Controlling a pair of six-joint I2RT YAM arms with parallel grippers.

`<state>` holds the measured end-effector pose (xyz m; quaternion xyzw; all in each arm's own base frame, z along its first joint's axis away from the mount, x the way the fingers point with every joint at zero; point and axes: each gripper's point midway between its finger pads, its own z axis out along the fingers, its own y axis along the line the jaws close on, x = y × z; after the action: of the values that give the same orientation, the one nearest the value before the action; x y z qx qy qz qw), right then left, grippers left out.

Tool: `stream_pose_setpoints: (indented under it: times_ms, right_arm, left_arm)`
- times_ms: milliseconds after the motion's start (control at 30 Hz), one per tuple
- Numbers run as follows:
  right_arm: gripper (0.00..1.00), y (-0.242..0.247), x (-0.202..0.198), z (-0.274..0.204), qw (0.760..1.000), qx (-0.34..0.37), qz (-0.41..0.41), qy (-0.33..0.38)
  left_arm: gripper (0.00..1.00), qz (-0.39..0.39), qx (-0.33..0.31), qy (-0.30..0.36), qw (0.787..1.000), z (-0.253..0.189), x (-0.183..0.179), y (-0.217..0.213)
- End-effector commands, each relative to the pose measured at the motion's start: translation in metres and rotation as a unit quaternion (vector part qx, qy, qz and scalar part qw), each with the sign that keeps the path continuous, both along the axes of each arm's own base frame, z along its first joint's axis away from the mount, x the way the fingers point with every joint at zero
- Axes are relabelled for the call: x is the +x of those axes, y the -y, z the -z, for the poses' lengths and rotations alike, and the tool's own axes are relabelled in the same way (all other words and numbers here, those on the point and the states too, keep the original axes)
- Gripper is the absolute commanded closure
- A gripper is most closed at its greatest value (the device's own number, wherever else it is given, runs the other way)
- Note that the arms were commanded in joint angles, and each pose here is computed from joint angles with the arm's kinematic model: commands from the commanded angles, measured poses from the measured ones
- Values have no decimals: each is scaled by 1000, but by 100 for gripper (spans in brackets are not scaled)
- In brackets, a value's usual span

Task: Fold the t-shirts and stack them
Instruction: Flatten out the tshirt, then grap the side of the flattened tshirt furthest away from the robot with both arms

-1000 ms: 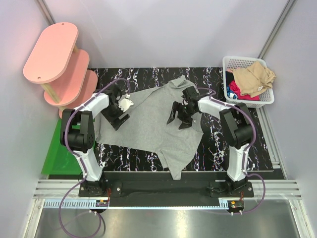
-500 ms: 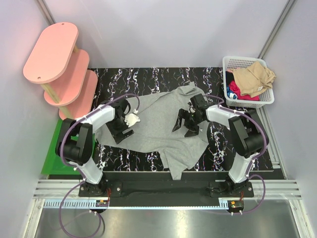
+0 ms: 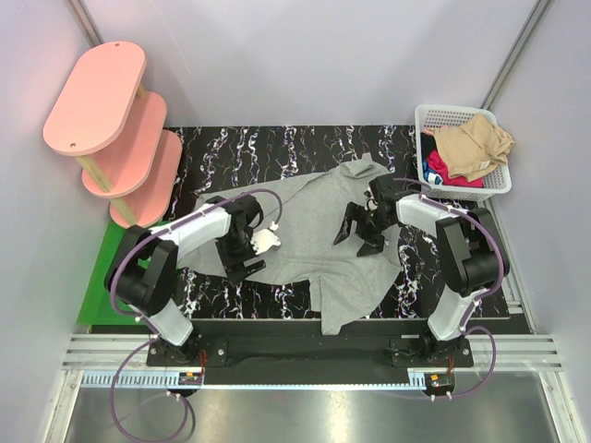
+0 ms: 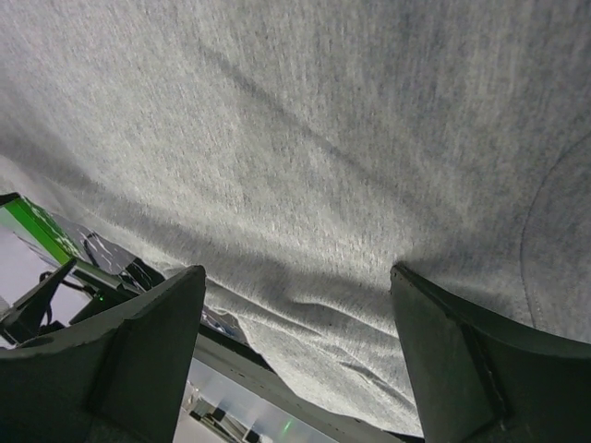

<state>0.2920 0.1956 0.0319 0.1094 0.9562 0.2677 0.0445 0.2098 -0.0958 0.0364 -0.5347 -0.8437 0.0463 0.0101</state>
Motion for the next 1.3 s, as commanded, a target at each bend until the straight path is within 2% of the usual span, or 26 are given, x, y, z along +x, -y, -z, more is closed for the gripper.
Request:
stream_pose_setpoints:
  times_ms: [0, 267, 400, 533, 767, 933, 1033, 1133, 1267]
  right_arm:
    - [11, -5, 6, -36, 998, 27, -12, 48]
    - [11, -31, 64, -121, 987, 85, -1, 135]
    - [12, -41, 75, -159, 979, 117, -2, 166]
    - [12, -39, 80, -186, 973, 115, -3, 199]
    - [12, -32, 82, -167, 979, 93, 0, 180]
    - [11, -17, 100, -131, 986, 69, 17, 150]
    - [11, -9, 127, -121, 987, 68, 32, 145]
    - [12, -6, 159, -118, 985, 70, 40, 151]
    - [13, 4, 200, -117, 983, 68, 59, 159]
  left_arm:
    - [17, -9, -27, -41, 999, 4, -17, 13]
    - [18, -9, -31, -83, 996, 17, -31, 21]
    - [19, -7, -31, -94, 995, 21, -34, 26]
    - [20, 7, -21, -106, 994, 27, -43, 29]
    - [23, 68, -1, -156, 985, 40, -96, 47]
    - [24, 83, 6, -129, 988, 29, -96, 47]
    - [23, 95, 8, -102, 990, 8, -90, 40]
    - [21, 85, -5, -46, 995, -22, -65, 34]
    - [19, 18, -50, 29, 998, -68, 1, 24]
